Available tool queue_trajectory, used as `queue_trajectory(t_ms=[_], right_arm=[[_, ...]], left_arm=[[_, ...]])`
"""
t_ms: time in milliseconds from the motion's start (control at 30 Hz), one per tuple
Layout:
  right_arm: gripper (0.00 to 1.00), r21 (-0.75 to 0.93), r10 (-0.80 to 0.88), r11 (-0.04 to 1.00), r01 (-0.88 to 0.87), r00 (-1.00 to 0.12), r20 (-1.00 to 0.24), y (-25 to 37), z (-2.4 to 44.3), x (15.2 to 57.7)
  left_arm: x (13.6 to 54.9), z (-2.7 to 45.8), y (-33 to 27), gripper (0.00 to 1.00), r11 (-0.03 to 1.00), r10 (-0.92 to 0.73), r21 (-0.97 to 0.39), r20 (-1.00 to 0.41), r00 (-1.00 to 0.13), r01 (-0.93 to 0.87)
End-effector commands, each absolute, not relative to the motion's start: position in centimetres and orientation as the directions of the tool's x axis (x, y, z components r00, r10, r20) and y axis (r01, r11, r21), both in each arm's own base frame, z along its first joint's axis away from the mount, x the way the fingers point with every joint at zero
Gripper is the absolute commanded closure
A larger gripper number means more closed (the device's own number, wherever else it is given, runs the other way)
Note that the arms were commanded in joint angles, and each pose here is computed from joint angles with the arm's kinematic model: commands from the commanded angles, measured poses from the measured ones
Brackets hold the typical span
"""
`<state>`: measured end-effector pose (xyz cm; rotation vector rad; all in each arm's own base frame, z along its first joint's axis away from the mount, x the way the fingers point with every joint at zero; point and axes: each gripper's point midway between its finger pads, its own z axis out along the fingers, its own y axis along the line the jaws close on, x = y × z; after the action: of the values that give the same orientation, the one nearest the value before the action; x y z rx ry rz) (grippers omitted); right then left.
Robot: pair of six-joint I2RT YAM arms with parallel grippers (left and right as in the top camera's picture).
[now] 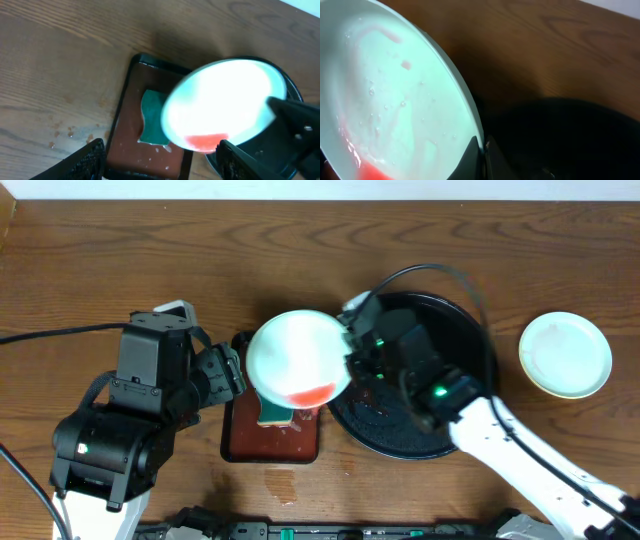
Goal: Clean dirty plates on tray and stack at the side
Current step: 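Lift the pale plate with right gripper and tilt it over the small tray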
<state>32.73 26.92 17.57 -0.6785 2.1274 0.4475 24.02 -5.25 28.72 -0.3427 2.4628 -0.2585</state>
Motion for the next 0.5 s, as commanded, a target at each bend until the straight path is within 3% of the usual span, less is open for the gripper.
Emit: queue_trajectory(t_ms=[0, 167, 467], right_arm=[[0.99, -0.074, -0.422, 0.759, -0.647, -0.402, -0.813, 28.5, 16.8, 33.0], [0.99, -0.26, -0.496, 0.767, -0.586, -0.285, -0.82, 28.9, 18.1, 33.8], [0.99, -0.517, -0.629, 0.693, -0.502, -0.07, -0.774, 29.7, 22.7, 32.3]], left_arm=[[23.9, 29.1, -5.1, 0.28, 0.946, -0.308, -0.269, -0.568, -0.763, -0.182], [23.8, 29.1, -5.1, 0.28, 0.946, -0.307, -0.266, -0.566, -0.765, -0.183], [23.7, 29.0, -5.0, 0.28, 0.947, -0.307, -0.264, -0.561, -0.769, -0.185]])
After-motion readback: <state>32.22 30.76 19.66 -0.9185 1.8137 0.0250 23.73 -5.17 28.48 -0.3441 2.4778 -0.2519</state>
